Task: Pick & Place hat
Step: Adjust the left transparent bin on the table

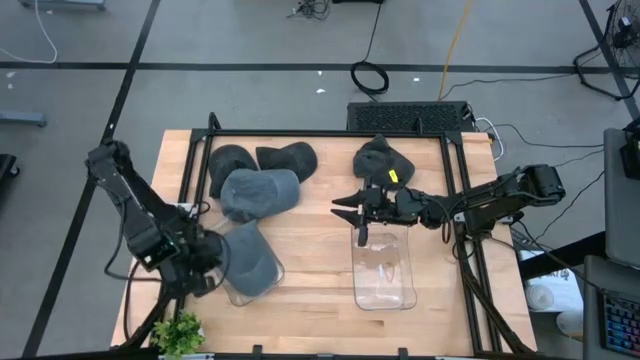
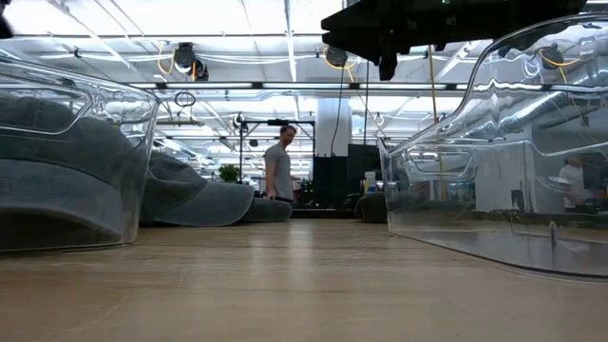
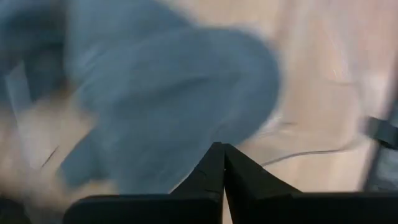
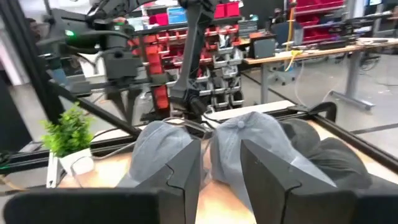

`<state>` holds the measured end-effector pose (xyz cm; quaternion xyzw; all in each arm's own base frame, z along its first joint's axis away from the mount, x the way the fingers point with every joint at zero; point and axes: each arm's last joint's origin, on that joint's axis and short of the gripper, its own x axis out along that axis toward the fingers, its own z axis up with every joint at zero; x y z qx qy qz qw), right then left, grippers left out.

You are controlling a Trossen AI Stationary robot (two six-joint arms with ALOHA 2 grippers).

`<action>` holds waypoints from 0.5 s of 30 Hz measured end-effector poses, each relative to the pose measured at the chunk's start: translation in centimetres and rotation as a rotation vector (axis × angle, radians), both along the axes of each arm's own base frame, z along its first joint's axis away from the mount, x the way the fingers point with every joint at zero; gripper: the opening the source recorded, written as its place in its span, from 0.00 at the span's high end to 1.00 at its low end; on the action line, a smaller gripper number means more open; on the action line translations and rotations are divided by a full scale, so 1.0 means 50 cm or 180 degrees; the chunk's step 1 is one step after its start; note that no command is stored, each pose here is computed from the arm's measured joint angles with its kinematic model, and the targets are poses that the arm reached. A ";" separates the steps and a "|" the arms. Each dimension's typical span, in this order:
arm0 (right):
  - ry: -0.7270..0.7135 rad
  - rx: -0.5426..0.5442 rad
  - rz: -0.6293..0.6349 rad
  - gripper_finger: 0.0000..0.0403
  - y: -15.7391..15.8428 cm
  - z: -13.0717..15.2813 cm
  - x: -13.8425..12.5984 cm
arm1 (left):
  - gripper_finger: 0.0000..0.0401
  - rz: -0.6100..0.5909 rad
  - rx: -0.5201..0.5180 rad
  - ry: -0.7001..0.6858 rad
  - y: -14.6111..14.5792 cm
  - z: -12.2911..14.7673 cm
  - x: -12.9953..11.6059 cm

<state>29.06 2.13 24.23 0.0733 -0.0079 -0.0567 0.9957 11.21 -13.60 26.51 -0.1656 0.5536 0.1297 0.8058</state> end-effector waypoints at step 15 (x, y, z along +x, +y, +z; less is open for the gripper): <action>-0.0008 0.0080 0.0176 0.75 0.003 0.000 0.000 | 1.00 0.1500 0.0327 0.0909 -0.018 -0.065 -0.055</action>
